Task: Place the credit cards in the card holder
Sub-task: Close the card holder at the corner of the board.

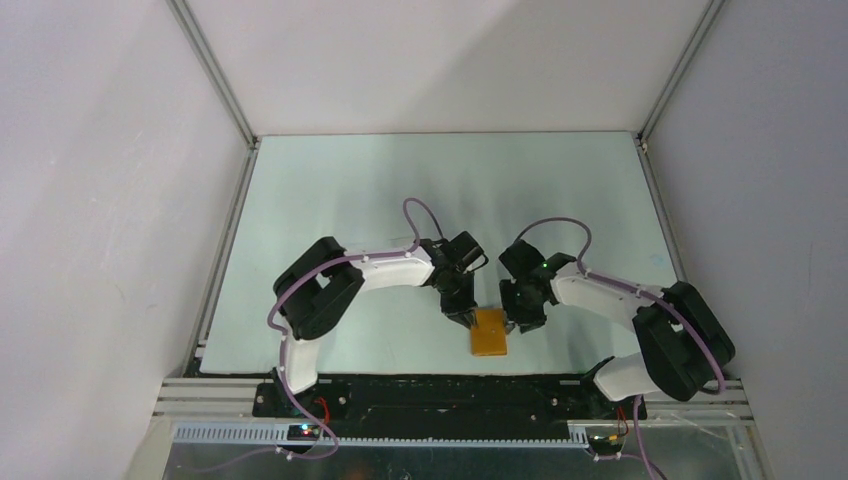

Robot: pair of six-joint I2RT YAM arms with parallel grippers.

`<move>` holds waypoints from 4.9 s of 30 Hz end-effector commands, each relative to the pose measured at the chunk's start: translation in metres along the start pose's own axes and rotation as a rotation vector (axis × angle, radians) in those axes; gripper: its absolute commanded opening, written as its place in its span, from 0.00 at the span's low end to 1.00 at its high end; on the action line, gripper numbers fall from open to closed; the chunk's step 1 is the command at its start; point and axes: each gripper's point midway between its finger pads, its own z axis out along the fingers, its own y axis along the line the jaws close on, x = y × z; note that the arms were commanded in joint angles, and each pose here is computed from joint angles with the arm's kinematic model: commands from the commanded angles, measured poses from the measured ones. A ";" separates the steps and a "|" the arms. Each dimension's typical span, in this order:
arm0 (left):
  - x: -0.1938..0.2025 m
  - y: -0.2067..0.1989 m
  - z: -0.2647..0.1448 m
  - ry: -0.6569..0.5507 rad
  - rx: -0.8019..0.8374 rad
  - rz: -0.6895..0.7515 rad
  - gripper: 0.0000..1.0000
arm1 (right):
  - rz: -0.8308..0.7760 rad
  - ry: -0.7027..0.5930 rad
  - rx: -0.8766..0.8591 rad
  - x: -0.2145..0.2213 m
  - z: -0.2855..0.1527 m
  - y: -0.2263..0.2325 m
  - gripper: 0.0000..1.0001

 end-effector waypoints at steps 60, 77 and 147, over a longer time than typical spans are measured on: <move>0.007 0.075 0.046 -0.008 -0.294 0.037 0.00 | 0.102 0.037 0.046 -0.002 0.019 -0.023 0.07; 0.008 0.077 0.048 0.003 -0.307 0.036 0.00 | 0.049 0.038 0.019 0.009 -0.005 -0.013 0.00; 0.008 0.070 0.038 -0.006 -0.281 0.050 0.00 | 0.089 -0.046 -0.071 -0.025 0.021 0.010 0.23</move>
